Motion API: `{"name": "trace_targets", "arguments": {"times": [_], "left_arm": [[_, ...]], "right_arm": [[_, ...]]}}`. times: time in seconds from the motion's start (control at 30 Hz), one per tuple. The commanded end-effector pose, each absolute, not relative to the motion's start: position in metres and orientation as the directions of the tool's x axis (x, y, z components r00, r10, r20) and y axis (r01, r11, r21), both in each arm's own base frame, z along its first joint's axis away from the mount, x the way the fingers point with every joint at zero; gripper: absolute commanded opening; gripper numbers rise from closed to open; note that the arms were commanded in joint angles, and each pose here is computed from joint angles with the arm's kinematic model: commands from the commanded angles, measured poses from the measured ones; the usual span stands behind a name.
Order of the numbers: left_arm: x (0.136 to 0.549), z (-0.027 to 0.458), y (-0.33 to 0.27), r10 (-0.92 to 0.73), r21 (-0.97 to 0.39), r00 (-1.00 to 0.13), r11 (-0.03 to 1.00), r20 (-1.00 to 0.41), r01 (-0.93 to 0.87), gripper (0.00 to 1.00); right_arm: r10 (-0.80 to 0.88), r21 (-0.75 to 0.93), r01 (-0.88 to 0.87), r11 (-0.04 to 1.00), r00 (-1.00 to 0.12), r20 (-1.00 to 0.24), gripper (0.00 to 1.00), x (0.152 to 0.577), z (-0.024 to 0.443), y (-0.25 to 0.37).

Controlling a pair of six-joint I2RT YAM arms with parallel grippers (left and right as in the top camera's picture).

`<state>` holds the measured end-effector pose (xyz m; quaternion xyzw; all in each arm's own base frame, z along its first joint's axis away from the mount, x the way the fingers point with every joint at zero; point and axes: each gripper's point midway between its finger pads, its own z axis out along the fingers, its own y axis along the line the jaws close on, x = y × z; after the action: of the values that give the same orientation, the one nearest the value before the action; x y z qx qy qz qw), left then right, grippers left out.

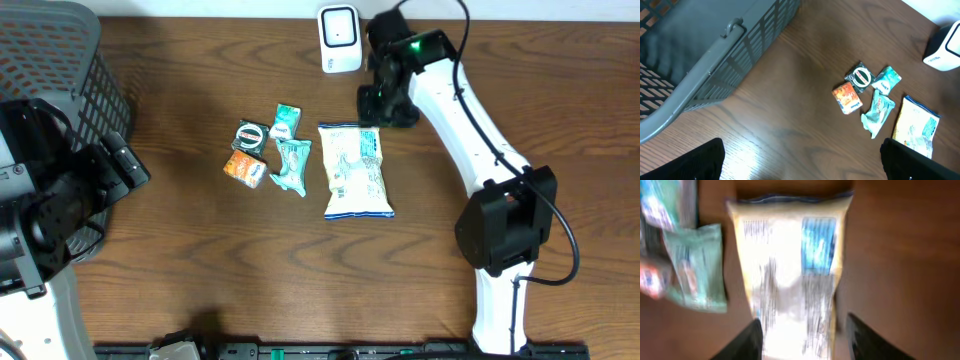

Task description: Scan the item barcode

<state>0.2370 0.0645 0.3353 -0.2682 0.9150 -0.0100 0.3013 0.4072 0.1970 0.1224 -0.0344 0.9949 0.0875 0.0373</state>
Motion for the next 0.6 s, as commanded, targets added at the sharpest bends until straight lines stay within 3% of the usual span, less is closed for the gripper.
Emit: {"name": "trace_targets", "arguments": {"times": [0.0, 0.13, 0.37, 0.57], "left_arm": [[0.236, 0.332, 0.067, -0.503, -0.171, -0.676, 0.851, -0.539, -0.497, 0.98], [0.236, 0.332, 0.067, -0.503, -0.171, -0.676, 0.851, -0.539, -0.497, 0.98], [0.236, 0.332, 0.067, -0.503, -0.171, -0.676, 0.851, -0.539, -0.497, 0.98], [0.236, 0.332, 0.067, -0.503, -0.171, -0.676, 0.851, -0.539, -0.497, 0.98]], "right_arm": [[-0.133, 0.198, -0.129, 0.972, -0.991, 0.010, 0.46, 0.377, 0.114, 0.215], [-0.172, 0.161, -0.156, 0.975, -0.981, 0.093, 0.38, 0.350, 0.098, 0.219], [-0.139, 0.030, -0.136, 0.990, -0.972, 0.192, 0.38, 0.317, 0.061, 0.209], [-0.102, 0.019, -0.101, 0.995, -0.977, 0.185, 0.38, 0.313, 0.029, 0.207]]}}
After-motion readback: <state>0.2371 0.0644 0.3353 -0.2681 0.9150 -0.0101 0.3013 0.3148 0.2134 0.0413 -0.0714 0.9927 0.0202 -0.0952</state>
